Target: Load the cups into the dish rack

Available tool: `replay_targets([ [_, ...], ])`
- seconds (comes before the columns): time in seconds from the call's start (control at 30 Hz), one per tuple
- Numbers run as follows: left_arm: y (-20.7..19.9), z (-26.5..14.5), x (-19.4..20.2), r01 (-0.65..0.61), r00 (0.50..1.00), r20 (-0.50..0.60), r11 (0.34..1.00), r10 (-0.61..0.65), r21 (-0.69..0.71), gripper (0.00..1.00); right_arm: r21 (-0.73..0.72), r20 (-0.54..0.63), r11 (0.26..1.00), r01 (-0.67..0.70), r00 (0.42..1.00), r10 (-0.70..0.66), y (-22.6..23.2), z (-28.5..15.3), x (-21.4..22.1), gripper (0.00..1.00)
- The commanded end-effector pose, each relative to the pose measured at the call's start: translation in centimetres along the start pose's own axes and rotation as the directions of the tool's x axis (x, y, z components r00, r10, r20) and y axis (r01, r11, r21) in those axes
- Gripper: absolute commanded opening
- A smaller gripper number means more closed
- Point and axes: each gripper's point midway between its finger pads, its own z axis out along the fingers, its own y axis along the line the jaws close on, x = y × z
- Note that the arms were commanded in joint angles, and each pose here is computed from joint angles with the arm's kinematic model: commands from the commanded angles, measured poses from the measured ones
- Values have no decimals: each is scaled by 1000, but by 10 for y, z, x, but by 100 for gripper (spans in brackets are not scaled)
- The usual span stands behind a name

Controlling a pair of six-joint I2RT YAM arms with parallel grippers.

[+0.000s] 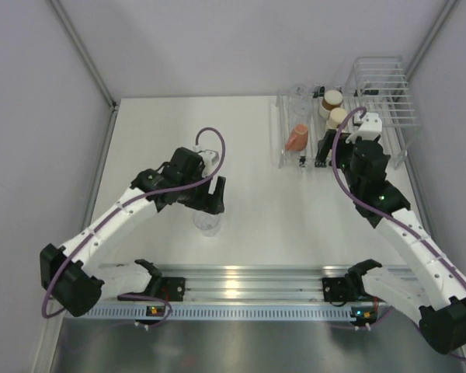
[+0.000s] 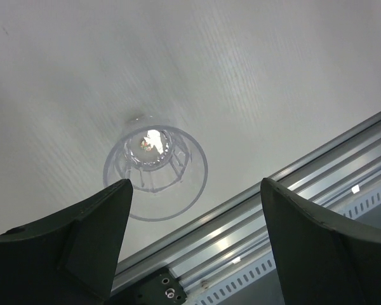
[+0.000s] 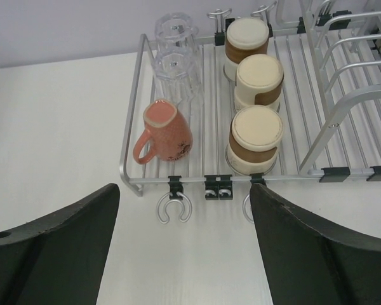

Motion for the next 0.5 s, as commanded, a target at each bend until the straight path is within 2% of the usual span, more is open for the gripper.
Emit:
replay_targets([
  [0.0, -11, 17, -14, -17, 1000, 20, 1000, 18, -16, 87, 4, 66, 999, -35, 997, 34, -5, -5, -19, 84],
  [0.47, -6, 48, 16, 11, 994, -106, 1000, -13, -21, 87, -14, 72, 998, -59, 996, 59, -4, -6, -18, 85],
])
